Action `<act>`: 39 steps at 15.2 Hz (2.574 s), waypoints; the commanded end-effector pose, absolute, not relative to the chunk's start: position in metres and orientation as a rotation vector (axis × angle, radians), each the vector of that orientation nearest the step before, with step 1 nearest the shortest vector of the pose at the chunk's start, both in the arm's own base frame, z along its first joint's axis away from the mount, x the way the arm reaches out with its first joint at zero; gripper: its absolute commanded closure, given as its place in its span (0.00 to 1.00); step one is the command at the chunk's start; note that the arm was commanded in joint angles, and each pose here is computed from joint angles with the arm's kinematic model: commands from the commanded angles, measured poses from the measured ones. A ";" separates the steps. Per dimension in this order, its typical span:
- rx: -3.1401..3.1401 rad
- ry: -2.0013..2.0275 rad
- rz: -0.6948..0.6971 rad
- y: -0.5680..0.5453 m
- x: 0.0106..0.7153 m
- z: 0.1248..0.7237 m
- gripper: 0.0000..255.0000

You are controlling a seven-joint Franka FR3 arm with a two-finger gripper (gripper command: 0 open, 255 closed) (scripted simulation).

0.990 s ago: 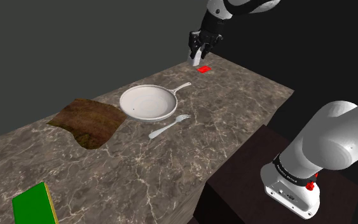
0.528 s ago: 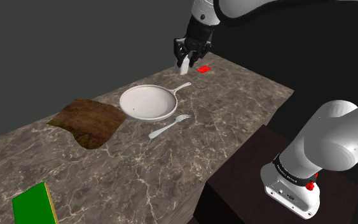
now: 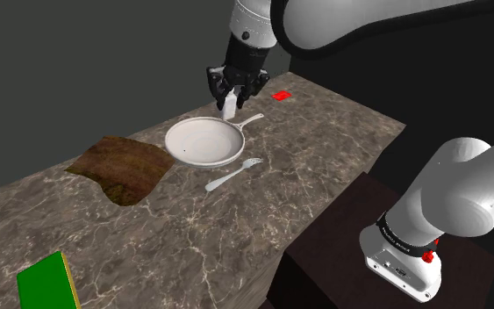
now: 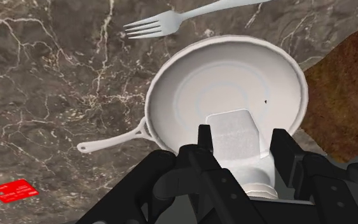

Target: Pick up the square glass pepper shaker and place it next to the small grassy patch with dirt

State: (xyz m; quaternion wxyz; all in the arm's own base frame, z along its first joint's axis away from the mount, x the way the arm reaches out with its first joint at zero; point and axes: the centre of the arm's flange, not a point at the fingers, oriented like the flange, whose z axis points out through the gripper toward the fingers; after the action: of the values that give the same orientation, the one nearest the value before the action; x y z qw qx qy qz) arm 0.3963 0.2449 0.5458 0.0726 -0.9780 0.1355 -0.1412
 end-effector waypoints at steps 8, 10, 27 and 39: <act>-2.937 0.409 -0.423 0.362 0.367 0.544 1.00; -2.937 0.409 -0.423 0.387 0.361 0.544 1.00; -2.937 0.409 -0.423 0.465 0.342 0.486 1.00; -2.937 0.409 -0.423 0.465 0.342 0.423 1.00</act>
State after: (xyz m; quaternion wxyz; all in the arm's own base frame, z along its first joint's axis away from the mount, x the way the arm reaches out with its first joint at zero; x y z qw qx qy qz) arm 0.3419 0.4657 0.4285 0.0729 -0.9779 0.1363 -0.1409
